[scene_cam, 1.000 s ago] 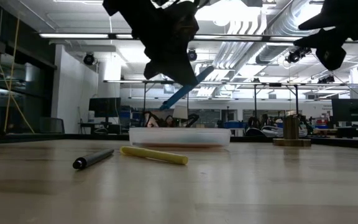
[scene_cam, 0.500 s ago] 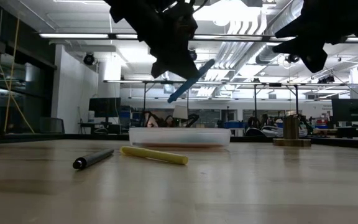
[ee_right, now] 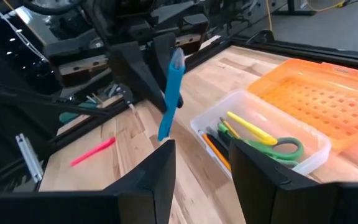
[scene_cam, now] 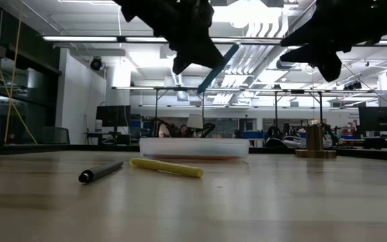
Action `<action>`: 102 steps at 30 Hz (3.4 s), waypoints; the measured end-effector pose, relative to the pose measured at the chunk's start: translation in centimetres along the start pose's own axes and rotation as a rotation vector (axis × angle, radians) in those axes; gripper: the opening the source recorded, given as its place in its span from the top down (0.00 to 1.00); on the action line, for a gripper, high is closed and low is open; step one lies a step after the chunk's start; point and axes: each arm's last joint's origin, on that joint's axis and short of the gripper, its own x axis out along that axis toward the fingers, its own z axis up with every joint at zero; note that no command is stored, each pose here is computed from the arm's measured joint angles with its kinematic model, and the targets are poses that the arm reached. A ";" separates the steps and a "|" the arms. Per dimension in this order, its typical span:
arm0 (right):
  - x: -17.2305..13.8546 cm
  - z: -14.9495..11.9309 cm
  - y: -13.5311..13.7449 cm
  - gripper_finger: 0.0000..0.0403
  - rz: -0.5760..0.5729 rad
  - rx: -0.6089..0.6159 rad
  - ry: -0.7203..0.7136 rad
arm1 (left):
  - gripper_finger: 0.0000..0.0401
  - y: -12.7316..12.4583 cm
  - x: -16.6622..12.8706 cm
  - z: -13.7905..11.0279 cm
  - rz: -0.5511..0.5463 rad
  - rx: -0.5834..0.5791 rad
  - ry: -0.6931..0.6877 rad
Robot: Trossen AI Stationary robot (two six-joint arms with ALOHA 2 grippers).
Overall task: Pick & place school supplies into a supply box
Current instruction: Put the blue pen into the orange supply box
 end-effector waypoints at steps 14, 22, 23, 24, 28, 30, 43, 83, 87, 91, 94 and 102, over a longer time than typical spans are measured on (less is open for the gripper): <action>2.2 0.0 0.4 0.68 0.010 0.050 -0.092 | 0.87 -0.6 -0.4 1.0 -0.096 0.019 -0.079; 3.2 1.0 0.0 0.68 0.092 0.065 -0.131 | 0.87 -1.1 -1.8 1.7 -0.131 0.051 -0.127; 3.2 1.0 -0.1 0.68 0.098 0.065 -0.127 | 0.87 -1.1 -2.0 1.8 -0.131 0.053 -0.130; 3.3 1.1 -0.2 0.68 0.106 0.066 -0.127 | 0.87 -1.1 -2.2 1.8 -0.132 0.054 -0.134; 3.4 1.5 -0.3 0.68 0.142 0.071 -0.140 | 0.87 -1.2 -2.5 2.0 -0.136 0.075 -0.152; 3.4 1.7 -0.3 0.68 0.154 0.075 -0.155 | 0.87 -1.3 -2.5 2.0 -0.150 0.075 -0.142; 3.5 2.3 -0.5 0.64 0.197 0.111 -0.179 | 0.87 -1.3 -2.5 2.1 -0.161 0.079 -0.155; 7.0 4.6 1.4 0.45 0.232 -0.010 -0.131 | 0.87 -0.8 -3.0 2.3 -0.191 0.047 -0.145; 6.6 4.8 1.5 0.45 0.260 -0.012 -0.121 | 0.87 0.1 -3.8 2.6 -0.149 0.029 -0.154; 6.6 4.8 1.5 0.45 0.265 -0.011 -0.115 | 0.87 0.3 -4.0 2.9 -0.163 0.032 -0.180; 6.6 4.8 1.5 0.45 0.259 -0.009 -0.116 | 0.87 0.2 -4.0 3.0 -0.199 0.036 -0.185; 6.8 5.1 0.8 0.45 0.231 -0.007 -0.128 | 0.87 0.2 -4.0 3.0 -0.212 0.033 -0.181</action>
